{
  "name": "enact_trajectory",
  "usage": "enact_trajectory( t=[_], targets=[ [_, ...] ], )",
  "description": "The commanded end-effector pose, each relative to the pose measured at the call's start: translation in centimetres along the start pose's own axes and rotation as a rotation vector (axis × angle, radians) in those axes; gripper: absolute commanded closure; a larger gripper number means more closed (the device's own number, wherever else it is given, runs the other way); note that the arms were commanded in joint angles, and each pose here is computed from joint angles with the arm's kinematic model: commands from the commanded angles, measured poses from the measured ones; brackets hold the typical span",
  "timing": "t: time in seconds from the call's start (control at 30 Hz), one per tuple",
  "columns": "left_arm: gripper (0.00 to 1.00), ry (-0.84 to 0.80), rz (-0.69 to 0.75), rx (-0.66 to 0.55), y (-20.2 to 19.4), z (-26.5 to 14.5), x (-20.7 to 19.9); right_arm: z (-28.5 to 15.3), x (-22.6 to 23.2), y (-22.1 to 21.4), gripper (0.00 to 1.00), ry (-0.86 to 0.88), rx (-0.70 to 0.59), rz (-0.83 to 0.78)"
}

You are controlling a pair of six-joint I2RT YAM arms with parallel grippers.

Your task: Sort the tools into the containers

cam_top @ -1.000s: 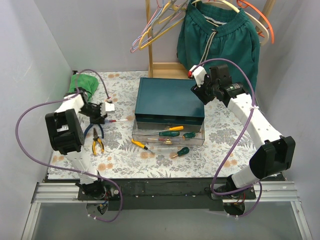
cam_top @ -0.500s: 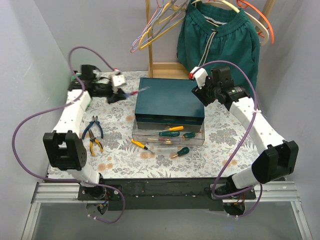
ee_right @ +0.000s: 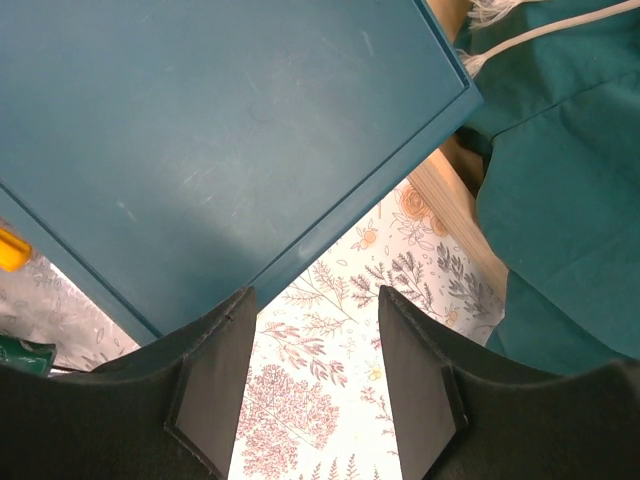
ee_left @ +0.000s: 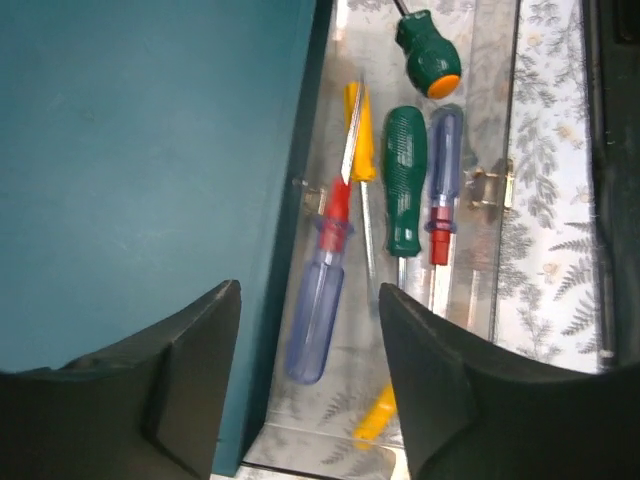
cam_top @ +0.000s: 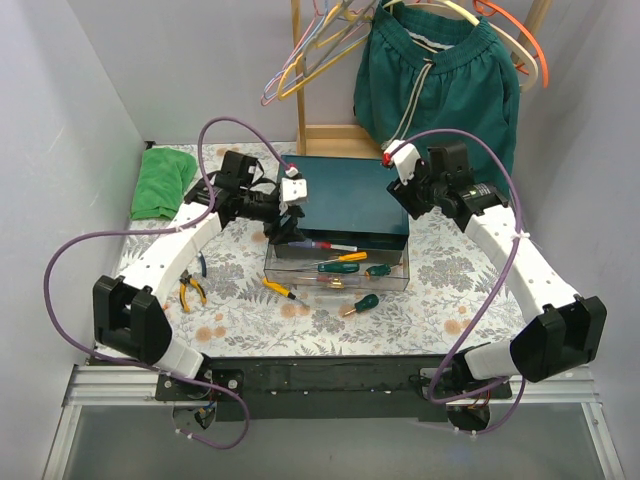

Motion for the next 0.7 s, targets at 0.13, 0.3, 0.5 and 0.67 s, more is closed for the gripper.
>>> enact_trajectory(
  t=[0.13,0.3,0.5,0.67],
  targets=[
    [0.20,0.662,0.061,-0.125,5.3,-7.1,5.8,-0.5,-0.4,0.9,0.40,-0.006,-0.021,-0.008],
    [0.19,0.982,-0.402,-0.051,0.1,-10.3,10.5,0.1,-1.2,2.1,0.40,0.002,0.020,-0.002],
    [0.22,1.060,-0.780,0.003,-5.8,-8.8,9.8,2.2,-1.8,1.8,0.40,0.003,0.143,-0.005],
    [0.23,0.980,-0.915,0.063,-9.7,-6.0,8.6,2.7,-2.7,3.3,0.40,-0.008,0.186,0.016]
  ],
)
Point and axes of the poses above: each gripper's point midway between its finger pads, its own z axis out along the fingers, its own x axis along the line the jaws close on, y = z × x, the point moved 9 cm from there along -z, back along the fingers, and after that the axes turned 9 degrees about z, right-handed, at the moved point
